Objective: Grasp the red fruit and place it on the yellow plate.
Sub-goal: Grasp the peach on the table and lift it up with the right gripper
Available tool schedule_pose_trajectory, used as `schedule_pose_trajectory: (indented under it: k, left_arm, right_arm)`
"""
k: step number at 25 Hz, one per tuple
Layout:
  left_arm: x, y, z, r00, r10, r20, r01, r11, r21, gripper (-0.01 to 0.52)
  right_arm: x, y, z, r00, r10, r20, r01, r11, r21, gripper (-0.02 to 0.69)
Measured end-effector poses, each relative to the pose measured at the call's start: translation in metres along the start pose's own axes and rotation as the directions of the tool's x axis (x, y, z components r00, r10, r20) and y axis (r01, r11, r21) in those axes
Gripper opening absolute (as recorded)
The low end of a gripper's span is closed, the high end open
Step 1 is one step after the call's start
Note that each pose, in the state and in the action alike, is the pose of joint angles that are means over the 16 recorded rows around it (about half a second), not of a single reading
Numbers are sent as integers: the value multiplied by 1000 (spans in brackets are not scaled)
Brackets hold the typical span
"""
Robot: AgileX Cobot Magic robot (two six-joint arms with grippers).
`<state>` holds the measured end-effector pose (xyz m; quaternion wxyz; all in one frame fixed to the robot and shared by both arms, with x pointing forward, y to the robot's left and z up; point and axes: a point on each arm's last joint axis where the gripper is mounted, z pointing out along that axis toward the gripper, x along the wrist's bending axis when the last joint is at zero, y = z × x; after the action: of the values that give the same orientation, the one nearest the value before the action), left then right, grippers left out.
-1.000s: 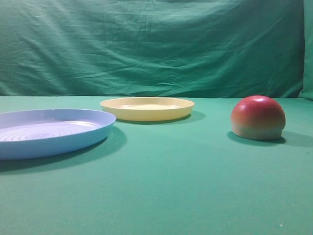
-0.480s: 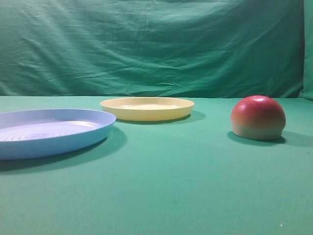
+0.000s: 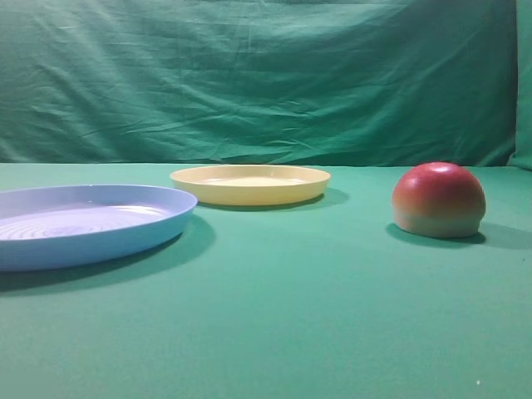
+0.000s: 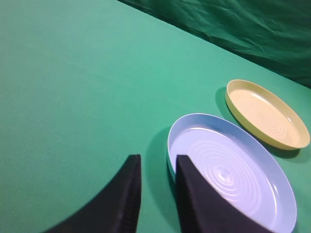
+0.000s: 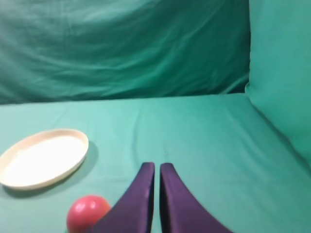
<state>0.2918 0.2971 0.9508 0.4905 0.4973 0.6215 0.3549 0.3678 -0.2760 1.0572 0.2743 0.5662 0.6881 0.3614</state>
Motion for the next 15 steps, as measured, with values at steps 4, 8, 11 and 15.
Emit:
schedule_pose_trajectory:
  k: [4,8,11,15]
  left_arm:
    - [0,0,0,1000,0,0,0,1000,0,157]
    - [0,0,0,1000,0,0,0,1000,0,157]
    - [0,0,0,1000,0,0,0,1000,0,157]
    - [0,0,0,1000,0,0,0,1000,0,157]
  right_arm:
    - [7,17,25,994,-64,-87,77,986,151,0]
    - [20,29,53,975,-128,-183,172,952,253,0]
    - [32,37,75,952,-179,-249,252,920,302,3]
    - [49,45,106,923,-226,-310,332,877,348,57]
